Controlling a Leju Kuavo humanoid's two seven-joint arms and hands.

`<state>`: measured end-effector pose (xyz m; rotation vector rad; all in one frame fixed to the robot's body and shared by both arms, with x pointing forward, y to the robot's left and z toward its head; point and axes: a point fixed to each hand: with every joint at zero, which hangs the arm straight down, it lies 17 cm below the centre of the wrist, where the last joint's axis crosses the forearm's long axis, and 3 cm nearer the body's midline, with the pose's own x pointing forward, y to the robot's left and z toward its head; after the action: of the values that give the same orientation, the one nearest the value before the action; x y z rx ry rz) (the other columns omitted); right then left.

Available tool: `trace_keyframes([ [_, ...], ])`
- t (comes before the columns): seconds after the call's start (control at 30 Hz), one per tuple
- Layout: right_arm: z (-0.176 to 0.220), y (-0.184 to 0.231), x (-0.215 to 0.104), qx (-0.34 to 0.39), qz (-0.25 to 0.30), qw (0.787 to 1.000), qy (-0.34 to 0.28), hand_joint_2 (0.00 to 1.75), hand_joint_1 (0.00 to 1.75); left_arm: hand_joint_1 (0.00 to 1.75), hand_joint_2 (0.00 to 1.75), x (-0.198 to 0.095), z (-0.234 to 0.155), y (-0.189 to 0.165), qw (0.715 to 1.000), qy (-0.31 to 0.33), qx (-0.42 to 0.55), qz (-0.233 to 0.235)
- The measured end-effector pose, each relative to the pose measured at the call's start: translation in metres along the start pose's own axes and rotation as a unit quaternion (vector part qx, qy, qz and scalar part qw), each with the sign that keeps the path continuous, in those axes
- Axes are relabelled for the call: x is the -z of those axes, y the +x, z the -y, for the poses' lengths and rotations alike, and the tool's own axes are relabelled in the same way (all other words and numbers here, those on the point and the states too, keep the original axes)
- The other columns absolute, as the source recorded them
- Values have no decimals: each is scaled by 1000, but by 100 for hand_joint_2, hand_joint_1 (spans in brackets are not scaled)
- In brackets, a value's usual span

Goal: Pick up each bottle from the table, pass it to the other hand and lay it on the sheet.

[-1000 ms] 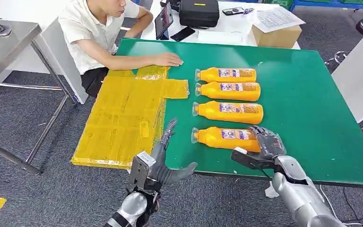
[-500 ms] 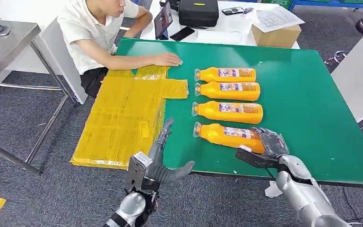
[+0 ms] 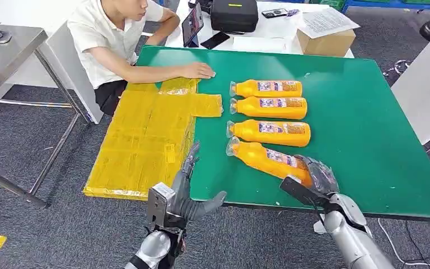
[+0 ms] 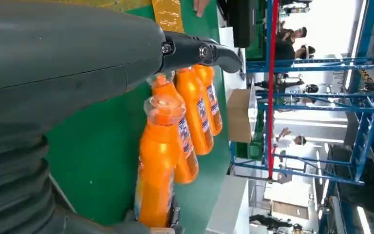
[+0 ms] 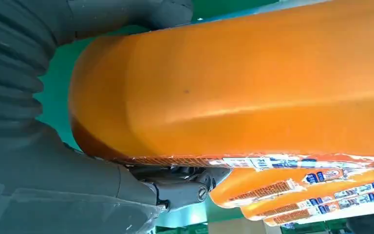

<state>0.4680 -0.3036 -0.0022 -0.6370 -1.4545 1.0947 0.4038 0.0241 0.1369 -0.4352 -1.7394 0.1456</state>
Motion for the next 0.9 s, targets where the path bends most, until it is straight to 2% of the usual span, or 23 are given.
trace_keyframes([
  [0.1, 0, 12, -4, 38, 9, 999, -19, 175, 175, 0, 175, -5, -6, -8, 1000, 13, -18, -19],
  [0.23, 1, 47, -12, 108, 30, 992, -59, 175, 175, 0, 175, -25, -15, -37, 992, 20, -86, -87],
  [0.3, 1, 66, -16, 136, 44, 987, -76, 175, 166, 0, 175, -35, -16, -48, 986, 21, -117, -115],
  [0.33, 0, 75, -18, 150, 51, 984, -83, 175, 168, 0, 175, -38, -17, -51, 984, 21, -129, -124],
  [0.53, 5, 103, -23, 201, 70, 970, -117, 175, 169, 0, 175, -45, -17, -54, 981, 18, -140, -133],
  [0.57, 5, 105, -23, 204, 70, 969, -119, 175, 161, 0, 175, -45, -17, -54, 981, 17, -140, -134],
  [0.9, 4, 142, -20, 252, 101, 953, -133, 175, 155, 0, 175, -44, -4, -47, 973, -5, -179, -145],
])
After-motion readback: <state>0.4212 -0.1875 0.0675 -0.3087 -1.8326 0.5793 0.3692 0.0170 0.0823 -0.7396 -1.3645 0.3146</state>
